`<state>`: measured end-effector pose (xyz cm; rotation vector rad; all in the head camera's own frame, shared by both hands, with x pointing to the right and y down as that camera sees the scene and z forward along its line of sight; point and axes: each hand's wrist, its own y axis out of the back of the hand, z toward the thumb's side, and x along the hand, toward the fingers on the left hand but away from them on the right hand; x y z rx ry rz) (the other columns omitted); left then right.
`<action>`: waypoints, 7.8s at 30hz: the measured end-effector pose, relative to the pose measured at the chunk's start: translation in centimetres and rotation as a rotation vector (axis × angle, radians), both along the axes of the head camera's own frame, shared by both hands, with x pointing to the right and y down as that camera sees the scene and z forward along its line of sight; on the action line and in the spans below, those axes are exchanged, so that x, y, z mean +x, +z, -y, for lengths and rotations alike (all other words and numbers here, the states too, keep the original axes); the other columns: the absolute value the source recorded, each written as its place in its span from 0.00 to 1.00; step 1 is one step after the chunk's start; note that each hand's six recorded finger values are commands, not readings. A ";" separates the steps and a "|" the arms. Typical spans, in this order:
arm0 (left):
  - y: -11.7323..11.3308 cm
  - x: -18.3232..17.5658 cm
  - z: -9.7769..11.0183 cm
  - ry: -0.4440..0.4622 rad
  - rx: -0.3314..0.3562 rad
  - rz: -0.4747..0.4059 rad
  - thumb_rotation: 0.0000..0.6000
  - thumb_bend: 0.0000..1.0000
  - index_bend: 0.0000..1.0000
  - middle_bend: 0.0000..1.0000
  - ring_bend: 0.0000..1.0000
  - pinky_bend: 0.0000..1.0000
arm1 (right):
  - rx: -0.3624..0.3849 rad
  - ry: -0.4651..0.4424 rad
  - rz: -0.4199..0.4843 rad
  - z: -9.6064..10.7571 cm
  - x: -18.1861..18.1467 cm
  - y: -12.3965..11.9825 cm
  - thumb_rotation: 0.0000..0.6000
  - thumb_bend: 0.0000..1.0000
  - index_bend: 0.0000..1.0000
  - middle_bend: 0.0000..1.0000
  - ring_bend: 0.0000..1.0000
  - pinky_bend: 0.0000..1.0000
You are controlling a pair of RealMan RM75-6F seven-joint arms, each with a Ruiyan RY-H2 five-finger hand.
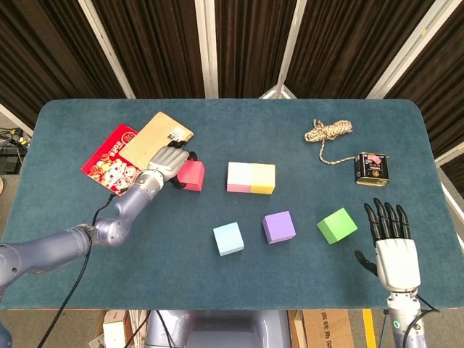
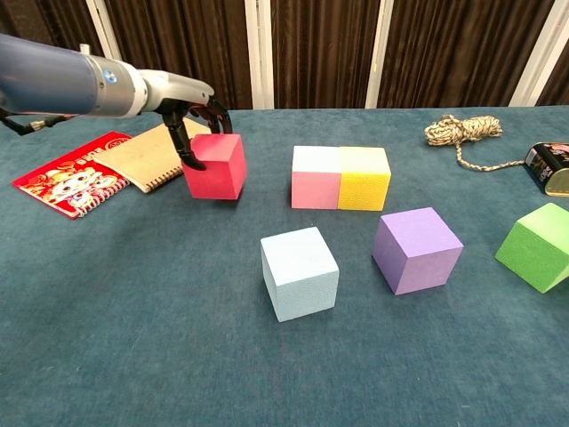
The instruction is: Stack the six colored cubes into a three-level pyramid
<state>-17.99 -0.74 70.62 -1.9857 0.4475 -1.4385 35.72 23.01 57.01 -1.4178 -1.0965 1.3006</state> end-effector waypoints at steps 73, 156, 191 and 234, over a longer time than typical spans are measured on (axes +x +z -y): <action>1.6 7.8 -0.2 -0.081 0.016 0.045 1.00 0.32 0.28 0.26 0.00 0.00 | -0.072 0.092 0.098 0.5 1.4 0.6 1.00 0.12 0.00 0.01 0.03 0.00; -12.5 -3.6 -3.3 -0.094 0.074 -0.043 1.00 0.20 0.01 0.07 0.00 0.00 | -0.133 0.095 0.112 0.4 1.3 1.7 1.00 0.12 0.00 0.01 0.03 0.00; -14.6 -27.7 -15.4 -0.422 0.473 -0.146 1.00 0.22 0.09 0.09 0.00 0.00 | -0.251 -0.086 0.117 5.7 -2.7 2.7 1.00 0.12 0.04 0.01 0.03 0.00; -13.1 -28.5 -17.1 -0.555 0.616 -0.119 1.00 0.22 0.07 0.09 0.00 0.00 | -0.522 -0.317 0.307 7.6 -18.0 8.0 1.00 0.12 0.12 0.09 0.04 0.00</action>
